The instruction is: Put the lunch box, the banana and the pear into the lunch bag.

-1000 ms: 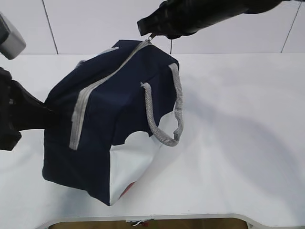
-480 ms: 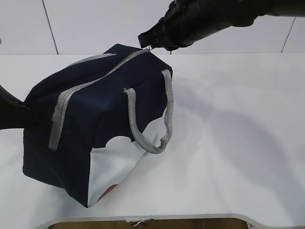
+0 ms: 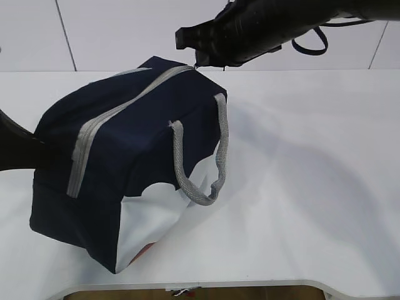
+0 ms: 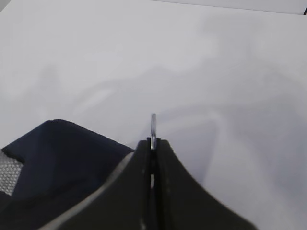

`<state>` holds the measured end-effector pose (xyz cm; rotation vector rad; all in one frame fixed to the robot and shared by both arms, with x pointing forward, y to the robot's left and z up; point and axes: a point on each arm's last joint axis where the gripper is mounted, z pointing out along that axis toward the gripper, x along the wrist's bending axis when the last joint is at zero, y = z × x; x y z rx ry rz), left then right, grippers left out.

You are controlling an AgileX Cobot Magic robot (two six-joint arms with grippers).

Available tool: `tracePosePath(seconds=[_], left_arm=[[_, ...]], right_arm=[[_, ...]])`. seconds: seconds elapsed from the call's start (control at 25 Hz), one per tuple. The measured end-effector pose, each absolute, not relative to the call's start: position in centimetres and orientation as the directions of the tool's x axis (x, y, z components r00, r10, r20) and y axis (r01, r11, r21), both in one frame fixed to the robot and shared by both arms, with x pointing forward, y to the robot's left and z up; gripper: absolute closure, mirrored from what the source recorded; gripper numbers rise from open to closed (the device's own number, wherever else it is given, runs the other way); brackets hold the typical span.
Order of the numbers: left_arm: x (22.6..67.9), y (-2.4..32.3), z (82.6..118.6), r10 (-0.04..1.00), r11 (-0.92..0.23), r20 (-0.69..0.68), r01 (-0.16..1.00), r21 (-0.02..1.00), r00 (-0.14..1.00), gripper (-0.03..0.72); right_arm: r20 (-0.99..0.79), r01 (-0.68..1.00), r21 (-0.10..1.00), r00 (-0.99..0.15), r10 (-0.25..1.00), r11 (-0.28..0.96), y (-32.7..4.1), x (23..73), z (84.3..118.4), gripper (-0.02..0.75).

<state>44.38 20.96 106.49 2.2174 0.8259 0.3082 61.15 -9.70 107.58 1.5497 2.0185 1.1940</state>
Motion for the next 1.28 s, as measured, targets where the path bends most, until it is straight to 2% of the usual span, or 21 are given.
tracePosePath(seconds=[0.44, 0.72, 0.84, 1.08, 1.28], left_arm=[[43.6, 21.0, 107.2, 0.630, -0.524, -0.025, 0.449, 0.724, 0.776, 0.690], [43.5, 21.0, 107.1, 0.630, -0.520, -0.037, 0.457, 0.721, 0.775, 0.682], [43.4, 20.9, 107.2, 0.649, -0.486, -0.074, 0.487, 0.726, 0.758, 0.605], [43.6, 20.8, 109.2, 0.662, -0.444, -0.086, 0.483, 0.755, 0.744, 0.310], [44.2, 20.9, 112.1, 0.695, -0.406, -0.058, 0.458, 0.791, 0.717, 0.263]], right_arm=[[0.168, 0.657, 0.745, -0.358, 0.919, 0.120, -9.5, 62.3, 104.9, 0.725], [0.247, 0.684, 0.728, -0.330, 0.911, 0.050, -9.2, 62.1, 105.2, 0.725], [0.281, 0.692, 0.722, -0.324, 0.903, 0.023, -9.1, 61.9, 105.5, 0.725], [0.324, 0.691, 0.723, -0.356, 0.877, 0.013, -8.7, 61.6, 106.8, 0.725], [0.351, 0.686, 0.727, -0.383, 0.854, 0.009, -8.3, 61.6, 107.9, 0.725]])
